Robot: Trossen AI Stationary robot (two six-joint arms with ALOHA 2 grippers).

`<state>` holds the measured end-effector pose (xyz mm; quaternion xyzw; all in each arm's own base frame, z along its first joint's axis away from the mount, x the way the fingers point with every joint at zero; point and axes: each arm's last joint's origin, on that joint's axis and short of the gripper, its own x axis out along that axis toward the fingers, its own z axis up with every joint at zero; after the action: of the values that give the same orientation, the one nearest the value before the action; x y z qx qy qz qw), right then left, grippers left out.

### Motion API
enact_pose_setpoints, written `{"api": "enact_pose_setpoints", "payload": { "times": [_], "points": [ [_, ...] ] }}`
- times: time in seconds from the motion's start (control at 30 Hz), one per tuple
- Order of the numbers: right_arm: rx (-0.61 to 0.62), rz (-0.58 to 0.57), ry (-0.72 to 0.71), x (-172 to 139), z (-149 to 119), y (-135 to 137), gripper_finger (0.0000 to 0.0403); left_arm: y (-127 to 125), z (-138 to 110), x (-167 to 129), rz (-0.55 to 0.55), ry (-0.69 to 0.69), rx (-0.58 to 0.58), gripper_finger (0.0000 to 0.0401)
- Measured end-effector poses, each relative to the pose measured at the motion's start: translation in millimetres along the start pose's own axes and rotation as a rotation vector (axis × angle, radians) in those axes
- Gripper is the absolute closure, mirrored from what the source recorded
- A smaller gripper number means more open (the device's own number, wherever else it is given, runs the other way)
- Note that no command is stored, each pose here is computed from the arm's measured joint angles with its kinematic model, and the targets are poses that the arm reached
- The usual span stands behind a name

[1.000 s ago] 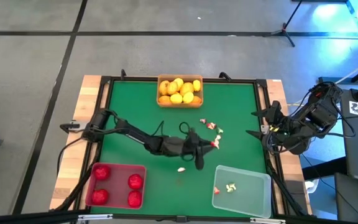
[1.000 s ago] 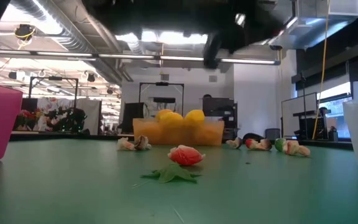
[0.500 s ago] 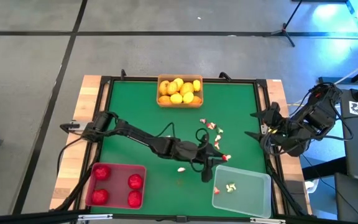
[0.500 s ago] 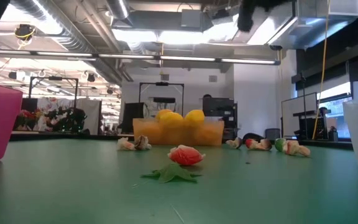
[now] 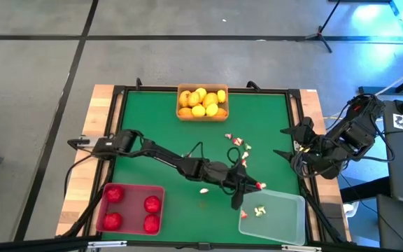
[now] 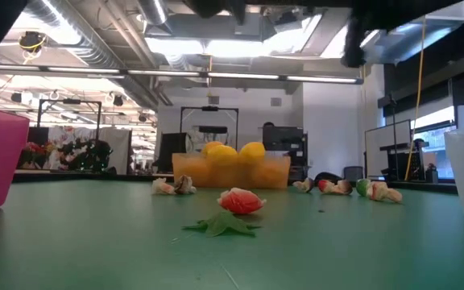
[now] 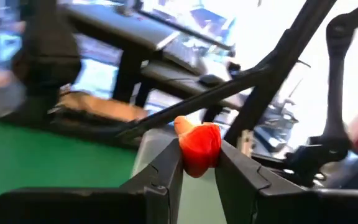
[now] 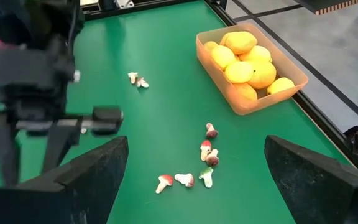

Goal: Sort produce into baskets
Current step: Put the red mushroom into the transparent bin, then put the brown mushroom into the transparent bin

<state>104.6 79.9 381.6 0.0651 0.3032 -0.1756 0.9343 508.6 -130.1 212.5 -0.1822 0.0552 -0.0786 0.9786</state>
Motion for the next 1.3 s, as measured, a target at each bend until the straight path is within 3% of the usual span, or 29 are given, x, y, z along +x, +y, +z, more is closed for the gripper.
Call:
{"api": "enact_pose_setpoints", "payload": {
  "times": [0.1,0.23,0.47,0.9,1.03,1.2,1.3],
  "points": [
    [-0.001,-0.002,-0.001,0,0,1,0.0029,-7,-1,18,-0.044,0.033,0.035,0.032],
    [0.002,0.002,0.0,1,0,2,0.0029,-12,-9,34,-0.047,0.182,0.1,0.032],
    [0.002,0.011,0.014,1,0,2,0.0029,-13,-28,34,-0.036,0.33,0.19,0.0314],
    [0.002,0.017,0.021,1,0,2,0.0029,-11,-29,33,-0.061,0.382,0.083,0.0184],
    [0.002,0.017,0.022,1,0,2,0.0029,7,-10,31,0.015,0.384,-0.044,0.0168],
    [0.0,0.018,0.025,1,-1,2,0.0029,28,39,17,0.085,0.33,-0.003,0.0166],
    [0.0,0.02,0.029,1,-1,2,0.0029,47,54,8,0.165,0.363,0.052,0.0166]
  ]
}}
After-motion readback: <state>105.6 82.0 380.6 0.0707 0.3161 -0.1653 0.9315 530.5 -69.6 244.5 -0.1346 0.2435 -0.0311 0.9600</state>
